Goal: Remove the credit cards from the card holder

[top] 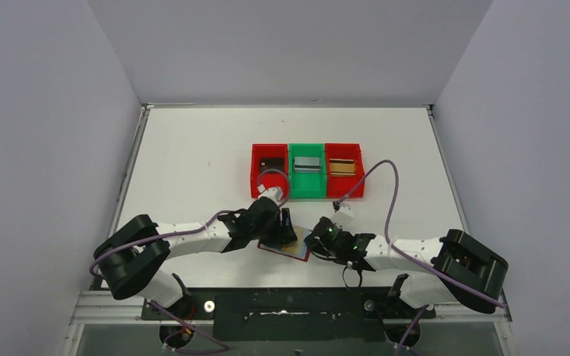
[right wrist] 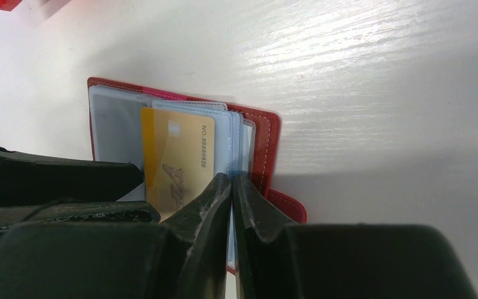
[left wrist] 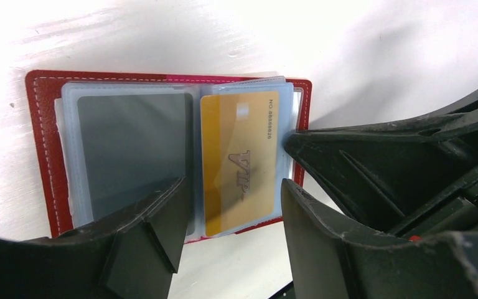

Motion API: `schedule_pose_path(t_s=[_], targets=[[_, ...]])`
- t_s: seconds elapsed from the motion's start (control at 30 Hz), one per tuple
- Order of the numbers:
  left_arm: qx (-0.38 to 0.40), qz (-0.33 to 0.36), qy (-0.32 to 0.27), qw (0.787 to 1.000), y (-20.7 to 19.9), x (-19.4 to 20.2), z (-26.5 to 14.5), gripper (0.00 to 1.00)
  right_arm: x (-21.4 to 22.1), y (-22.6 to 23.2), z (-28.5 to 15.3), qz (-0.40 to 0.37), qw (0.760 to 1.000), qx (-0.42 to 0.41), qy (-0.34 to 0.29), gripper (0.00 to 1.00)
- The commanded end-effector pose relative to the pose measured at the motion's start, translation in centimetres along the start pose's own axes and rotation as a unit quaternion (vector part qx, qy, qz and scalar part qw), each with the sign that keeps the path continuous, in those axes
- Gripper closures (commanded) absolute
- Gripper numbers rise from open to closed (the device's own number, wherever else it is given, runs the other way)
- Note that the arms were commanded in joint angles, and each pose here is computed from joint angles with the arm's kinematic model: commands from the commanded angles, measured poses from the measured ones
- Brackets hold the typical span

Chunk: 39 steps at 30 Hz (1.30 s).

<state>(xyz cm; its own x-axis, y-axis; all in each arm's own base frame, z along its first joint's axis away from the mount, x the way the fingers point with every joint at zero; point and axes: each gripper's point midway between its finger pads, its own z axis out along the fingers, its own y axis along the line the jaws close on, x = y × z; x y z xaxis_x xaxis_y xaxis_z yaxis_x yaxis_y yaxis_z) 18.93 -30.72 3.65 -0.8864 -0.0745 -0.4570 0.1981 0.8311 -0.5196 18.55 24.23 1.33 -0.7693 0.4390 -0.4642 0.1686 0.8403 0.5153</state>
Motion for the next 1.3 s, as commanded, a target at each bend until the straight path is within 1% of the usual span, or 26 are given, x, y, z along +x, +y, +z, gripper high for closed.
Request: schedule_pose_path(t_s=[0.0, 0.1, 0.2, 0.33, 0.47, 0.57, 0.8, 0.93, 1.07, 1.2, 1.27], targets=[[-0.003, 0.003, 0.017, 1.000, 0.4, 1.3, 0.6, 0.46, 2.6, -4.7, 0.3, -0.037, 0.997, 0.056, 0.049, 0.92], [0.012, 0.009, 0.029, 0.999, 0.0, 2.2, 0.7, 0.49, 2.7, -4.7, 0.4, -0.033, 0.997, 0.053, 0.051, 0.92], [0.005, 0.002, 0.034, 0.999, 0.4, 2.7, 0.9, 0.50, 2.8, -4.8, 0.5, -0.030, 0.997, 0.053, 0.054, 0.92], [0.004, -0.012, 0.016, 1.000, 0.2, 2.2, 0.7, 0.50, 2.7, -5.5, 0.6, -0.039, 0.995, 0.080, 0.051, 0.92], [0.005, -0.020, -0.005, 1.000, 0.2, 1.5, 0.1, 0.51, 3.2, -5.2, 0.8, -0.040, 0.995, 0.068, 0.061, 0.94], [0.016, -0.026, -0.016, 0.999, 0.0, 1.2, -0.2, 0.55, 3.3, -5.0, 0.9, -0.038, 0.995, 0.061, 0.063, 0.95], [0.052, -0.043, -0.031, 0.997, -0.9, 0.6, -0.4, 0.72, 3.4, -5.2, 1.1, -0.037, 0.995, 0.067, 0.066, 0.95], [0.057, -0.051, -0.041, 0.996, -1.2, 0.1, -0.8, 0.79, 3.3, -5.2, 0.9, -0.039, 0.995, 0.071, 0.066, 0.96], [0.060, -0.057, -0.053, 0.995, -1.1, -0.2, -1.4, 0.81, 3.2, -5.3, 0.8, -0.037, 0.995, 0.072, 0.062, 0.96], [0.075, -0.055, -0.061, 0.994, -1.4, -0.4, -1.8, 0.86, 3.1, -5.3, 0.8, -0.037, 0.995, 0.071, 0.062, 0.96], [0.081, -0.054, -0.057, 0.994, -1.5, -0.3, -1.8, 0.91, 3.2, -5.3, 0.8, -0.039, 0.995, 0.071, 0.063, 0.96]])
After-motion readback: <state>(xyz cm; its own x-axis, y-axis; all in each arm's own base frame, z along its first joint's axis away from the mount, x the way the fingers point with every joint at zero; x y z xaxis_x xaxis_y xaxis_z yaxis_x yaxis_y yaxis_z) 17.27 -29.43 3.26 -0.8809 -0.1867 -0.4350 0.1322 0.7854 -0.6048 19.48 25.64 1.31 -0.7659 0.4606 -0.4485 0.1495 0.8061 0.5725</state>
